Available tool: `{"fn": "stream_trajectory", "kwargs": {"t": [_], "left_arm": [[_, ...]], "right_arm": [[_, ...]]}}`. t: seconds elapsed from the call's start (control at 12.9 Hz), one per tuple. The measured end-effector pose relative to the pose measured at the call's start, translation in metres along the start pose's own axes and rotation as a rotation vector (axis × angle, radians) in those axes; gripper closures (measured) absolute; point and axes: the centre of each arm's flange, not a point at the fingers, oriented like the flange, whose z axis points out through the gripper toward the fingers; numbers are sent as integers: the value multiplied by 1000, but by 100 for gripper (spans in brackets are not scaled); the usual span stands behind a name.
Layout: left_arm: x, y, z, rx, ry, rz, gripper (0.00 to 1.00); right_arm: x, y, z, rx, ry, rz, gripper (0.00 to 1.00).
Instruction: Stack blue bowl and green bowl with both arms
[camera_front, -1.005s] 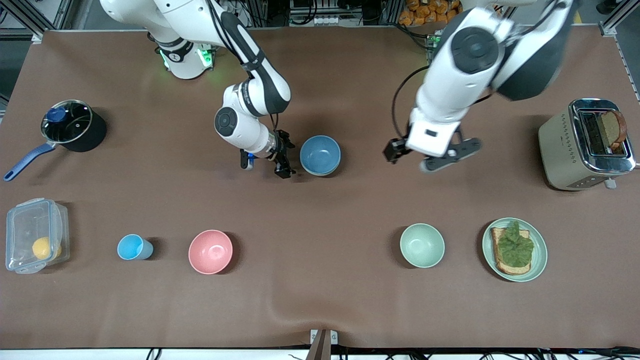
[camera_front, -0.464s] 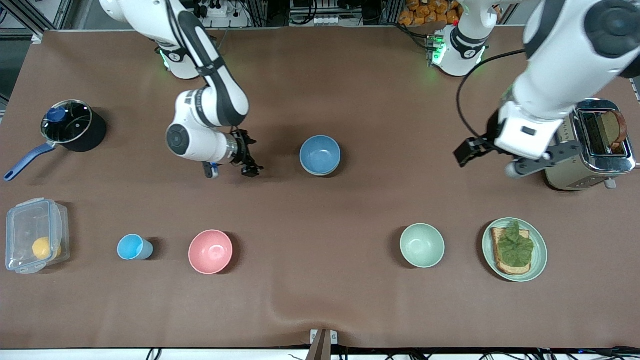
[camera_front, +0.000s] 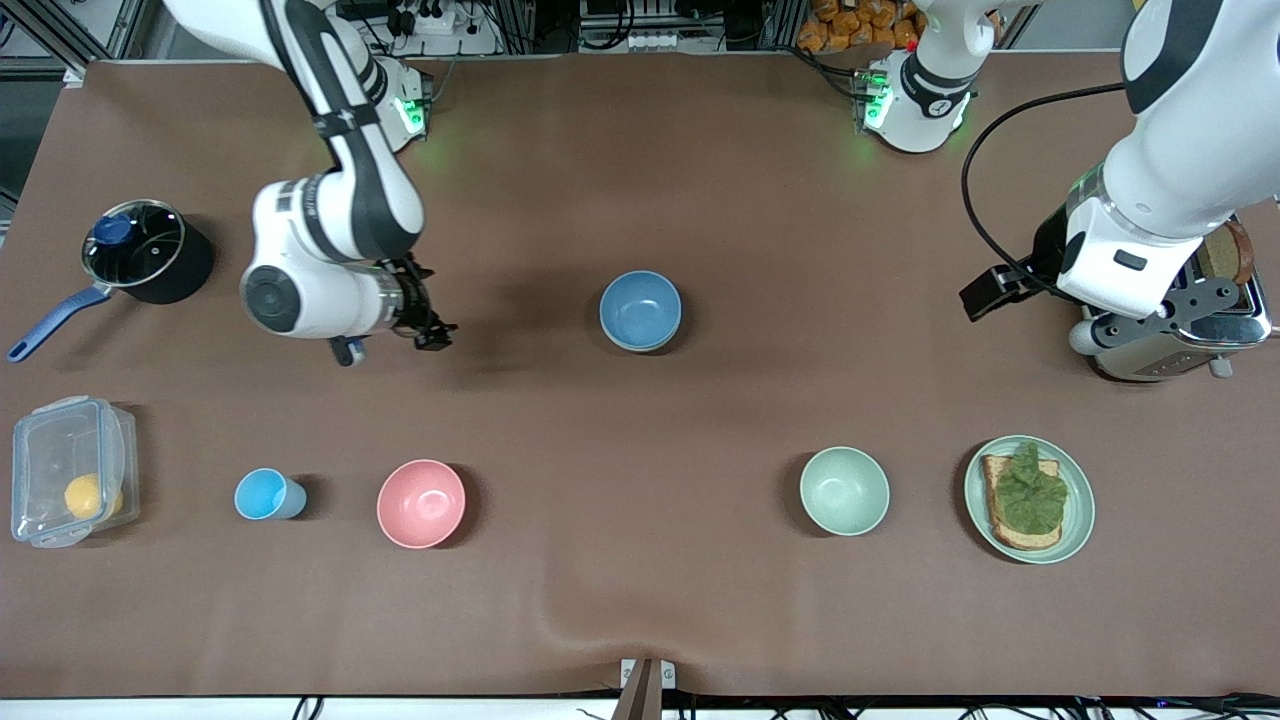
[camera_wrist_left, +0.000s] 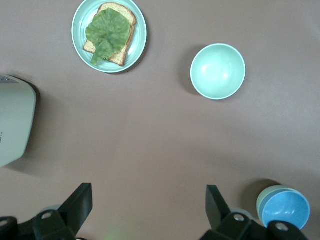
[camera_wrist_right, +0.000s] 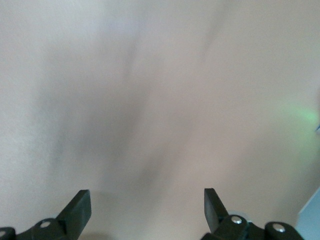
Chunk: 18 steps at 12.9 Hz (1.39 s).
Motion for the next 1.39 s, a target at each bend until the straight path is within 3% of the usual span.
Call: {"fn": "stream_trajectory", "kwargs": {"t": [0.15,0.31,0.54,0.77,1.0,1.39], "left_arm": [[2,-5,-6,-3,8,44,0],[1,-10,-17,-6,24,62,0],[-4,-32,-34,-3,28,117,0],[-9,-40,-34,9,19,145,0],[-8,-52,-28,1,-2,144,0],[-4,-66,-27,0,-5,166,0]], "right_arm": [[41,18,-47,-10,-26,-132,0],[98,47,-101,28,-43,-237,0],[149,77,-141,29,46,-396,0],[174,90,-190,103,113,-563,0],[165,98,-241,129,222,-685,0],[99,97,-290,174,388,-815,0]]}}
